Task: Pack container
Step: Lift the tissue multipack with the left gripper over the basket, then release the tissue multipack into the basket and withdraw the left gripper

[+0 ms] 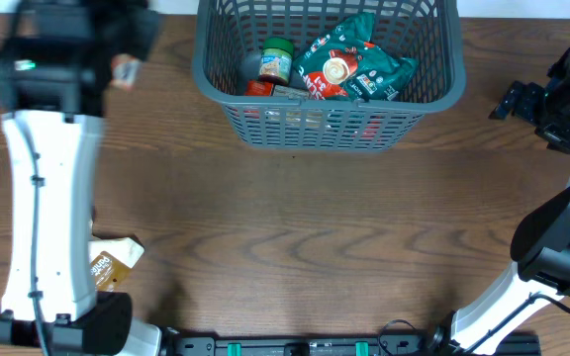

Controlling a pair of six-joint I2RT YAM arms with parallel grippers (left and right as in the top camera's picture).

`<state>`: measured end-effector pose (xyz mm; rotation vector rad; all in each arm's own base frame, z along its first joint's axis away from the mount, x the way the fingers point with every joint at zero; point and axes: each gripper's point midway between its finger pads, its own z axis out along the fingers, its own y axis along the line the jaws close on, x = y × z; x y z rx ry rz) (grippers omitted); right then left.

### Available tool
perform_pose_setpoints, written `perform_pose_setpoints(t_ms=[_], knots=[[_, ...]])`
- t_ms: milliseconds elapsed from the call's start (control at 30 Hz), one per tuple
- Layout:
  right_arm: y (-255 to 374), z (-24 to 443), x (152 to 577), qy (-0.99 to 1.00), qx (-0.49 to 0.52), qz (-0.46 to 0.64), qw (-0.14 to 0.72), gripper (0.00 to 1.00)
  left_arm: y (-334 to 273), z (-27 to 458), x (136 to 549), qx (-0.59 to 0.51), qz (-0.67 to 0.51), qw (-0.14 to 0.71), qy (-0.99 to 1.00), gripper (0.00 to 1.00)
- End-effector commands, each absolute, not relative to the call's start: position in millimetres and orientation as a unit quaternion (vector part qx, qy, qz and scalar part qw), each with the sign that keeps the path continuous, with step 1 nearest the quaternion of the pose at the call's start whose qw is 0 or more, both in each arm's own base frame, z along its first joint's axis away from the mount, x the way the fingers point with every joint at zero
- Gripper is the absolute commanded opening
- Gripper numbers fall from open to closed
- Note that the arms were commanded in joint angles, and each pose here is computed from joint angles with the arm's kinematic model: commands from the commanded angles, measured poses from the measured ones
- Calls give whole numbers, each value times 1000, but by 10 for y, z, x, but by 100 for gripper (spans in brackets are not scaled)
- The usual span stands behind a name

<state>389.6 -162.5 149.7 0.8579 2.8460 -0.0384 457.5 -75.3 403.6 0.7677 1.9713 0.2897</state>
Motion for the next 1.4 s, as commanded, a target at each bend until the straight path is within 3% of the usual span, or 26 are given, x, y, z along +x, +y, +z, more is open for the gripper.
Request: perform_pose_setpoints(t_ms=[0, 100, 267, 600, 867, 967, 1067, 1133, 1233, 1367], knots=[[-1646, 1440, 3867, 956, 282, -17, 74, 99, -1326, 4220, 4546, 516, 197, 495, 671, 6], [-1645, 1440, 3864, 956, 282, -17, 74, 99, -1763, 4228, 4557, 598, 206, 507, 586, 6], [-1644, 1439, 3862, 956, 283, -17, 73, 99, -2253, 3912, 4685, 638, 151, 511, 556, 6], [-1602, 1437, 3864, 957, 282, -5, 71, 99, -2503, 2394, 4861, 690, 67, 359, 625, 6], [-1596, 1438, 3866, 957, 282, -4, 72, 99, -2408, 1703, 4672, 690, 14, 253, 678, 14], [-1596, 1438, 3866, 957, 282, -4, 72, 99, -2391, 1595, 4634, 692, 7, 235, 682, 31], [-1595, 1438, 3865, 957, 282, -3, 72, 99, -2380, 1583, 4621, 692, 6, 231, 684, 34], [-1594, 1438, 3862, 957, 282, -3, 71, 99, -2374, 1625, 4629, 691, 10, 236, 683, 56], [-1590, 1436, 3849, 957, 281, -3, 68, 99, -2368, 1748, 4663, 685, 21, 252, 684, 98], [-1588, 1436, 3847, 957, 281, -3, 68, 99, -2305, 2016, 4836, 652, 64, 291, 697, 99]])
